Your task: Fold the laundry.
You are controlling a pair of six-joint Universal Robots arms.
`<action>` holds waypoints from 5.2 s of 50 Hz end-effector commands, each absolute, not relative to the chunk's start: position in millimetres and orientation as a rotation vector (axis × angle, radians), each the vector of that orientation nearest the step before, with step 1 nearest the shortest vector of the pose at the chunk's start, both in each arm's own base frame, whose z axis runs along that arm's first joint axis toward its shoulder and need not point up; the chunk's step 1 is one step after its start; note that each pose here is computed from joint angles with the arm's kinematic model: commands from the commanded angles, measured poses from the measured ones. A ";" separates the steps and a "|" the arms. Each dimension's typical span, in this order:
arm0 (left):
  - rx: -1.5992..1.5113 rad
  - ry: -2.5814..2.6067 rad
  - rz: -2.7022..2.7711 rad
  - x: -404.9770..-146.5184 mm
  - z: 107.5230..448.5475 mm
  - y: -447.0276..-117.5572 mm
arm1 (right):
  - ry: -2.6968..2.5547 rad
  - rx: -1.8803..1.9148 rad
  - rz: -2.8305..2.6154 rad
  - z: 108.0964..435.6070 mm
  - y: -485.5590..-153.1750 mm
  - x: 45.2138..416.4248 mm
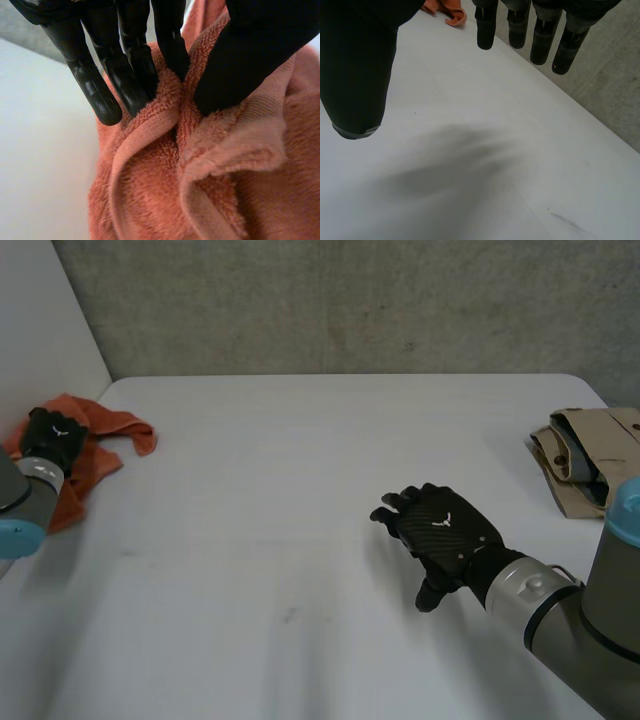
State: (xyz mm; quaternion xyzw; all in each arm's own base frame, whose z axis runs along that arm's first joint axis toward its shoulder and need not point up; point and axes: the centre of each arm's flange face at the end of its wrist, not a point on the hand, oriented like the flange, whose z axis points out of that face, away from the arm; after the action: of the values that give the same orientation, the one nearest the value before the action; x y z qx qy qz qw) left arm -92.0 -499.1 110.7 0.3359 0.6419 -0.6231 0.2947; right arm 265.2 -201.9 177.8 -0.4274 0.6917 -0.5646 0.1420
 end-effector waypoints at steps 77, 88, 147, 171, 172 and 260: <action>1.653 2.188 -1.972 -315.6 111.1 -334.2 | 2.252 -0.589 -1.258 146.7 -232.1 282.7; 1.466 2.000 -2.042 -321.5 131.3 -358.9 | 2.114 -0.753 -1.508 181.9 -269.5 299.6; 1.269 2.022 -2.105 -270.9 147.8 -339.5 | 2.164 -0.866 -1.309 161.8 -238.6 306.7; 1.151 2.109 -2.162 -259.7 169.5 -334.1 | 2.221 -0.814 -1.396 114.9 -296.3 330.2; 1.150 2.113 -2.161 -259.6 169.1 -333.8 | 2.216 -0.812 -1.405 116.1 -298.6 330.7; 0.960 1.882 -2.486 -245.4 310.1 -215.0 | 2.154 -1.122 -1.203 192.7 -207.0 276.0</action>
State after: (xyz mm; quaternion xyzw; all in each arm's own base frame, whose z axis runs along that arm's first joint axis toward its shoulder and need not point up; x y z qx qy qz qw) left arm -241.9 -221.8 313.4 0.2874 0.5614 -0.7741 -0.0553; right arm 285.8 -229.8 245.1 -0.3856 0.7505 -0.4876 0.2243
